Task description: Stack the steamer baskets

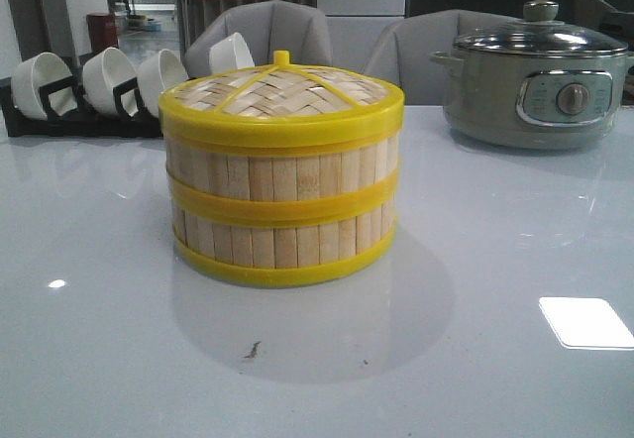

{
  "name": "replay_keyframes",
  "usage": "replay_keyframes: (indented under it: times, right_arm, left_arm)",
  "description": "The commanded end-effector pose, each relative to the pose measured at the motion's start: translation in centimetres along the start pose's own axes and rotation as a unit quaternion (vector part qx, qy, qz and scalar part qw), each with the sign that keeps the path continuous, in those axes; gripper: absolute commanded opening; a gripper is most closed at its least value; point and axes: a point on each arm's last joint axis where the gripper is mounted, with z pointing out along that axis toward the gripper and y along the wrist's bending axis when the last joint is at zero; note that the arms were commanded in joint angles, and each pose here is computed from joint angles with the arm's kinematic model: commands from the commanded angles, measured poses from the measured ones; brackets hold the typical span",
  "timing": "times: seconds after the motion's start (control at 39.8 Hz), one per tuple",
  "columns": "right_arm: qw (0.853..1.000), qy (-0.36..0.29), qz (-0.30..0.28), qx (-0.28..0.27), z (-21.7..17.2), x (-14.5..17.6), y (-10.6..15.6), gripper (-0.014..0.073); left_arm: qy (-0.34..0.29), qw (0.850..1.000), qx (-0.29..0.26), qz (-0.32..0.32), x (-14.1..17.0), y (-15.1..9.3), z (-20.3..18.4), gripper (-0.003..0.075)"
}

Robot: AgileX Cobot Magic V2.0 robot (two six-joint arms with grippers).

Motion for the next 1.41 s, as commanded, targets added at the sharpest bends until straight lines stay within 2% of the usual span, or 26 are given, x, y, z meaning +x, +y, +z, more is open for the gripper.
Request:
replay_keyframes:
  times: [0.0, 0.78, 0.95, 1.38]
  right_arm:
    - [0.999, -0.053, -0.006, 0.003, -0.15, -1.71, 0.0, 0.0039]
    - [0.999, -0.053, -0.006, 0.003, -0.15, -1.71, 0.0, 0.0039]
    - [0.999, -0.053, -0.006, 0.003, -0.15, -1.71, 0.0, 0.0039]
    - [0.999, -0.053, -0.006, 0.003, -0.15, -1.71, 0.0, 0.0039]
  left_arm:
    - [-0.049, 0.999, 0.0, 0.001, -0.81, -0.01, -0.16, 0.0087]
    - [-0.069, 0.997, 0.005, 0.021, -1.15, -0.12, -0.2, 0.0087]
    - [-0.042, 0.999, 0.001, 0.027, -0.68, -0.05, -0.15, 0.0087]
    - [-0.043, 0.999, 0.001, 0.027, -0.68, -0.05, -0.15, 0.0087]
